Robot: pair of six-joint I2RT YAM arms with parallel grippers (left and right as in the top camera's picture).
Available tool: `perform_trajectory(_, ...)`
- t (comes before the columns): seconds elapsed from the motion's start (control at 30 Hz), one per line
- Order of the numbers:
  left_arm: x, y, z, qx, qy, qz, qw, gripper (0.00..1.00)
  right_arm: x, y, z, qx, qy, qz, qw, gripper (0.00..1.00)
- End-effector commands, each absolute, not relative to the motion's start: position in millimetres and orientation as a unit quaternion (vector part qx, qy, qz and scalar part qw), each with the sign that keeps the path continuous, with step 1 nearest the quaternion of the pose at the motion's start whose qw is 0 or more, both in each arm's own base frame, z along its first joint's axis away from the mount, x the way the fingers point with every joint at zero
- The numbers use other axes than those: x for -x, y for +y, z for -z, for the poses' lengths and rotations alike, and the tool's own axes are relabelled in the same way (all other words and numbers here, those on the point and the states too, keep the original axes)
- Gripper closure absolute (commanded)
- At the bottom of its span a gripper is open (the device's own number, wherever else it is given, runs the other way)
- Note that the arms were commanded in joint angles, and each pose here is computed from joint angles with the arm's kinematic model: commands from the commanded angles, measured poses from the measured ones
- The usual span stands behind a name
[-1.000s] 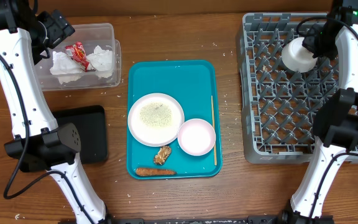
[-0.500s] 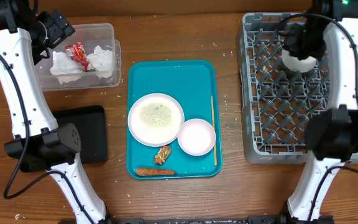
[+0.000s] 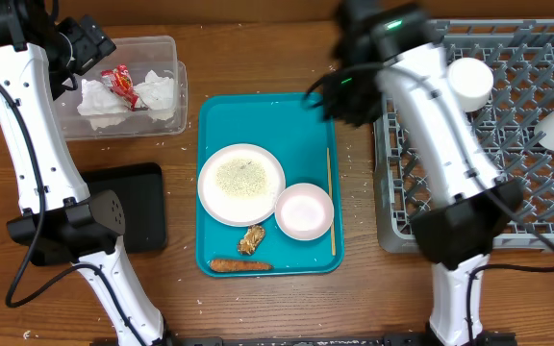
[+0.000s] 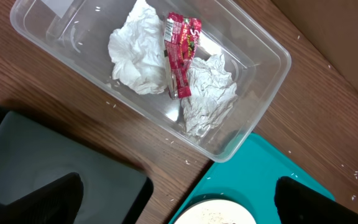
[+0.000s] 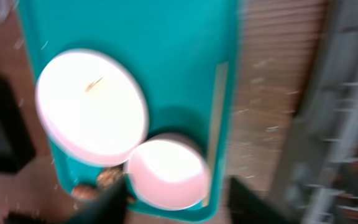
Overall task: Sort waste into correct bins and load items into the dishwasher
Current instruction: 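Move the right gripper left over the small white bowl on the tray, then grasp the rim of the small white bowl with the right gripper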
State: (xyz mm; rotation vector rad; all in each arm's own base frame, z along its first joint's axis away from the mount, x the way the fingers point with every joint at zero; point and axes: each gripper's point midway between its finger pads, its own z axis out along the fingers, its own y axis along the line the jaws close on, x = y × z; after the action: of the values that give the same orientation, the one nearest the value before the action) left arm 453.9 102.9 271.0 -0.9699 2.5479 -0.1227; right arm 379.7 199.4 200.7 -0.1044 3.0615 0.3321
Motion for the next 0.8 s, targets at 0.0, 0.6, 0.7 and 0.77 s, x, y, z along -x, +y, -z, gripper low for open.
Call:
perform_trajectory(0.0, -453, 103, -276, 0.352, 0.91, 0.049, 0.211, 0.0, -349, 242, -200, 0.091, 0.989, -0.114, 0.015, 0.0)
perform_trajectory(0.6, -453, 103, -276, 0.352, 0.91, 0.049, 0.211, 0.0, -274, 298, -95, 0.048, 0.994, -0.054, -0.079, 0.01)
perform_trajectory(0.7, -453, 103, -276, 0.352, 0.91, 0.049, 0.211, 0.0, -279, 295, -76, 0.02, 0.996, -0.046, -0.071, 0.14)
perform_trajectory(0.77, -453, 103, -276, 0.352, 0.91, 0.049, 0.211, 0.0, -278, 294, -64, 0.009, 0.996, -0.044, -0.073, 0.22)
